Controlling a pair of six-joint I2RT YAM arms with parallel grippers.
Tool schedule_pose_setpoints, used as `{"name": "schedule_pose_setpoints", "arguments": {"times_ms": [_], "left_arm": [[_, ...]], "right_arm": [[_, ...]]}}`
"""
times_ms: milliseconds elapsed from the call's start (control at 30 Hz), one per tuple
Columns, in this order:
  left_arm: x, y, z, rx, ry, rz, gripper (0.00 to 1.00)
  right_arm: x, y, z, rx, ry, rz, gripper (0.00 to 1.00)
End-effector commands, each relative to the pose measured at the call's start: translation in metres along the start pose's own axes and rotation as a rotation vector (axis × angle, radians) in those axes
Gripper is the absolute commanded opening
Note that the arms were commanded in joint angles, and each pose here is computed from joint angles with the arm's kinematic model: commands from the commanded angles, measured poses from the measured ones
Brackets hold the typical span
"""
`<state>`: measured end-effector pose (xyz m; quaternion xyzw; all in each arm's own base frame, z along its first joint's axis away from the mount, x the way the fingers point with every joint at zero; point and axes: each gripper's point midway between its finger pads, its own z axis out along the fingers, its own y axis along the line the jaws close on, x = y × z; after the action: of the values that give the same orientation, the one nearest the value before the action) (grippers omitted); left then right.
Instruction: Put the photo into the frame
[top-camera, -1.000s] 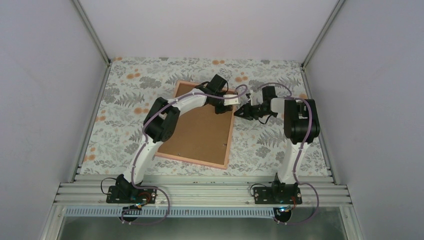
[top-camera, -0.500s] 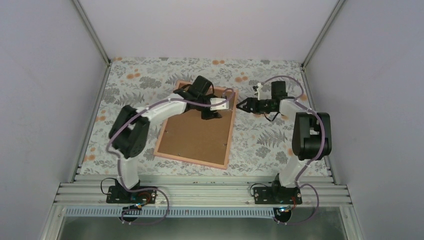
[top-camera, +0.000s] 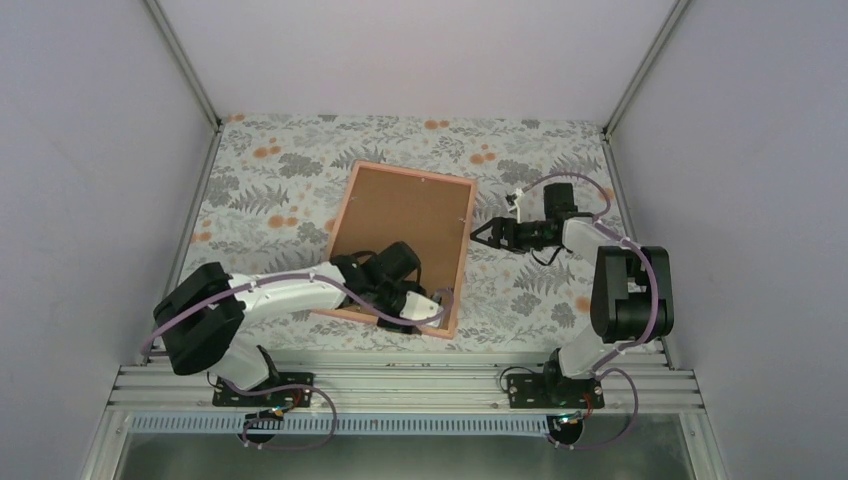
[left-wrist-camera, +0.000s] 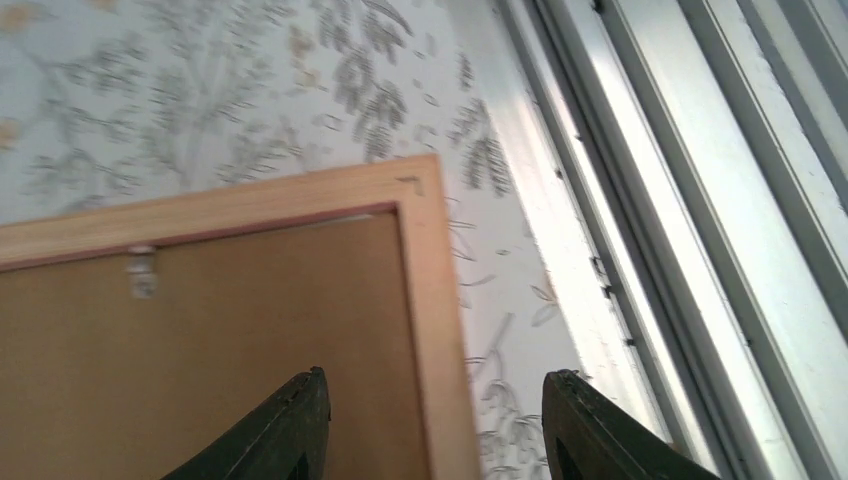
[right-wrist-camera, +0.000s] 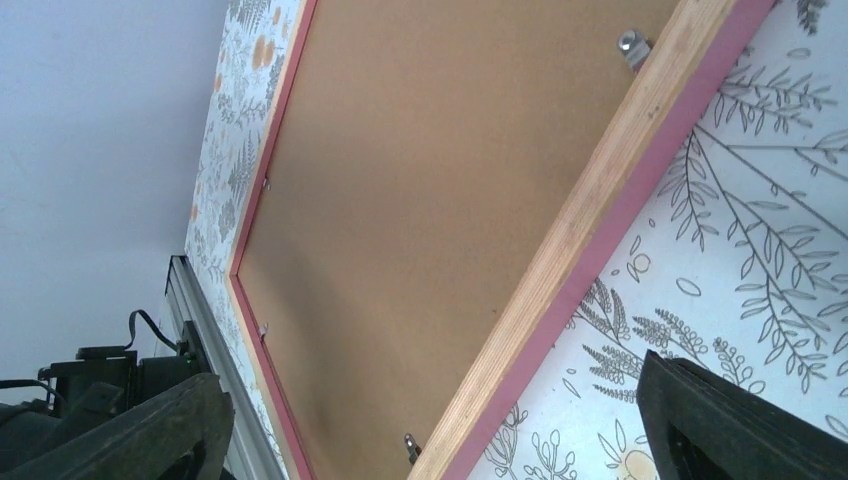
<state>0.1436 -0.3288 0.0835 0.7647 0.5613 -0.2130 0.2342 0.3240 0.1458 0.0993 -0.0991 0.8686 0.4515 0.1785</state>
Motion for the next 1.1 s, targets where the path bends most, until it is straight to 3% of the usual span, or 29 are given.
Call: {"name": "schedule_pose_setpoints", "arguments": {"times_ms": [0, 300, 667, 800, 967, 1067], "left_arm": [[0.005, -0.010, 0.014, -0.008, 0.025, -0.001, 0.54], [0.017, -0.012, 0.044, -0.014, 0.094, -0.002, 0.51], [0.041, -0.026, 0.060, 0.014, 0.179, -0.002, 0.23], [0.036, -0.025, 0.057, 0.017, 0.171, -0.025, 0.16], [0.001, -0.008, 0.040, -0.022, 0.083, -0.057, 0.03], [-0.015, 0.000, 0.030, -0.051, 0.044, -0.071, 0.02]], "right_arm": [[0.006, 0.006, -0.003, -0.042, -0.006, -0.011, 0.99], [0.016, -0.003, 0.003, -0.032, 0.006, 0.025, 0.96], [0.027, -0.017, 0.010, -0.006, 0.022, 0.083, 0.94], [0.030, -0.018, 0.012, -0.021, 0.024, 0.104, 0.93], [0.038, -0.020, 0.020, -0.079, 0.054, 0.170, 0.95], [0.043, -0.018, 0.024, -0.133, 0.071, 0.217, 0.98]]}}
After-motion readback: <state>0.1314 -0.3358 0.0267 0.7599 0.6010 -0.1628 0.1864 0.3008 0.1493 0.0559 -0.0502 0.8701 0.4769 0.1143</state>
